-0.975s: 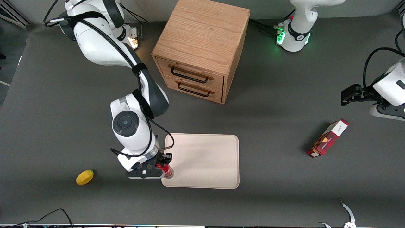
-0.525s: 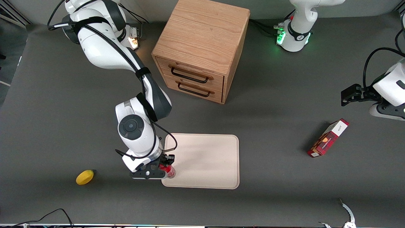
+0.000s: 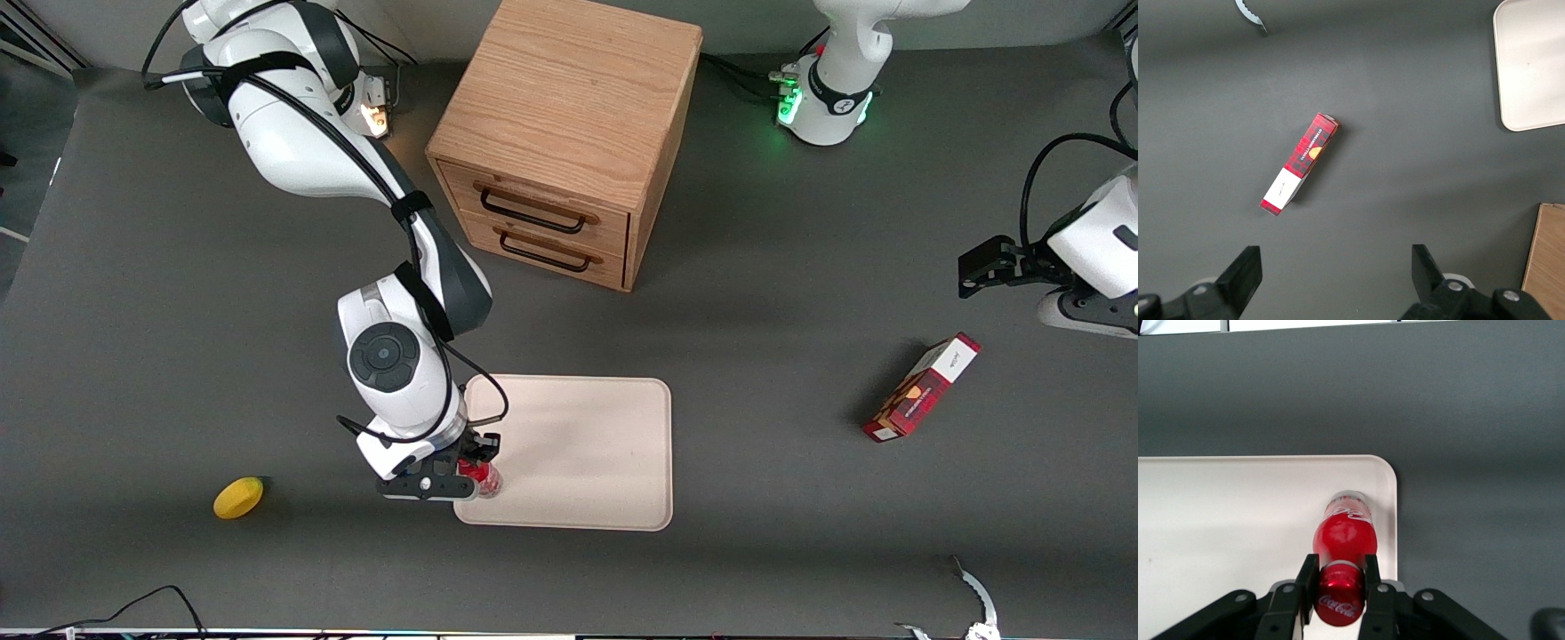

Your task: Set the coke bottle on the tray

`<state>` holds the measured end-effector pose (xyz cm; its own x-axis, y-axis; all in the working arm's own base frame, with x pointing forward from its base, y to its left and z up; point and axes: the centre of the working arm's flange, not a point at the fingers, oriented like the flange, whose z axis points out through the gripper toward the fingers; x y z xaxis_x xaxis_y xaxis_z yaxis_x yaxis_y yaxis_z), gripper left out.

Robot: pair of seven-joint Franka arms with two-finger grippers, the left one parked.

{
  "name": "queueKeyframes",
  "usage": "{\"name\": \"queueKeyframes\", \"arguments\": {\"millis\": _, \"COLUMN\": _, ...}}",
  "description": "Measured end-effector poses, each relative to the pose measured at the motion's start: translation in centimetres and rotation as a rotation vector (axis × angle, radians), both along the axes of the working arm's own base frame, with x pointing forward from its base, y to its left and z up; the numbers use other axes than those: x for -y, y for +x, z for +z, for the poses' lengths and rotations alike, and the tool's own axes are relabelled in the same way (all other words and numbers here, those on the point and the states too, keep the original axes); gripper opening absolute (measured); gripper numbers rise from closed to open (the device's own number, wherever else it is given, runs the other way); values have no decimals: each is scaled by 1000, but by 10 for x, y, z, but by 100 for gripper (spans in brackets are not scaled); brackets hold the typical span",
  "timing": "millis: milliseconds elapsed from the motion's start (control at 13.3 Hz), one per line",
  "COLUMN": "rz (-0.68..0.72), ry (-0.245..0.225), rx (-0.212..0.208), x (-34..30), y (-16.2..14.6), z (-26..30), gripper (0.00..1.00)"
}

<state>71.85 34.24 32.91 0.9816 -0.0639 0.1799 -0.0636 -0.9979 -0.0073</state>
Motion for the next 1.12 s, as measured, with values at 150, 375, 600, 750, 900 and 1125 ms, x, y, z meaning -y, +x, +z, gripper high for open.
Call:
{"name": "queueKeyframes", "arguments": {"millis": 150, "rz": -2, "ry": 0, "rx": 0, "x": 0, "y": 0, "z": 0, "gripper": 33}}
{"name": "queueKeyframes", "arguments": {"millis": 375, "rz": -4, "ry": 0, "rx": -3, "x": 0, "y": 0, "z": -2, "gripper": 65}}
{"name": "queueKeyframes", "arguments": {"millis": 600, "rz": -13, "ry": 2, "rx": 0, "x": -1, "y": 0, "z": -1, "gripper": 95}}
{"name": "queueKeyframes", "arguments": {"millis": 750, "rz": -20, "ry": 0, "rx": 0, "x": 3, "y": 2, "z": 9, "gripper": 100}}
{"name": "queueKeyframes", "arguments": {"millis": 900, "rz": -39, "ry": -12, "rx": -23, "x": 15, "y": 1, "z": 35, "gripper": 100}}
{"name": "queueKeyframes", "arguments": {"millis": 1125, "rz": -39, "ry": -31, "rx": -104, "x": 63, "y": -4, "z": 93, "gripper": 100}}
